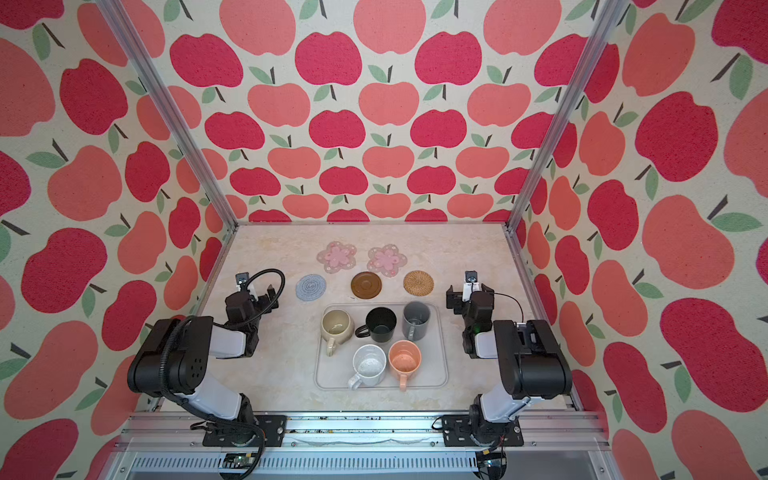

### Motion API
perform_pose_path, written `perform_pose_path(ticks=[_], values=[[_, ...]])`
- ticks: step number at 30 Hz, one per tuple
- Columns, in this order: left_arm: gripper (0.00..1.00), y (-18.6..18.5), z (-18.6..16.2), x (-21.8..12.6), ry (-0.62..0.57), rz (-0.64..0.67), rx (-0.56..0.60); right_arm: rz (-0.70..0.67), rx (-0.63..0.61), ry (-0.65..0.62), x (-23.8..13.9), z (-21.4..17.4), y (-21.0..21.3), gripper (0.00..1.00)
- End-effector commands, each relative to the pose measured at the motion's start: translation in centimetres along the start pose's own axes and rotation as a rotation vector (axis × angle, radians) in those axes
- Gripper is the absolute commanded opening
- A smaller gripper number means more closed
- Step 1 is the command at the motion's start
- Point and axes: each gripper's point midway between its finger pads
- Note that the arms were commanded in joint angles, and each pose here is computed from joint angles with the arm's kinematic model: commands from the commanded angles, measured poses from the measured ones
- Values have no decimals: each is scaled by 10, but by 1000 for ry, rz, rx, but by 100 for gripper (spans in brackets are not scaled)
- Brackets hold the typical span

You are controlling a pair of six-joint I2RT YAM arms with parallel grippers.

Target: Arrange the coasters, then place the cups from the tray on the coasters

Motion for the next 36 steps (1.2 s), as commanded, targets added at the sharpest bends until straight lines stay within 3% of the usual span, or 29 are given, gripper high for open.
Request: perform_pose_path(ticks=[1, 36], values=[[99, 1, 8, 3, -16, -4, -10, -16, -5, -19, 4, 7, -4, 99], [99, 1, 8, 3, -17, -4, -10, -10, 10, -11, 5, 8, -6, 100]])
Point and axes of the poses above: each gripper's point midway between its finger pads, its own x axis out along the fingers, its own y axis along the line the jaws close on, z = x × y, and after that the axes turned 7 degrees about x, right-handed
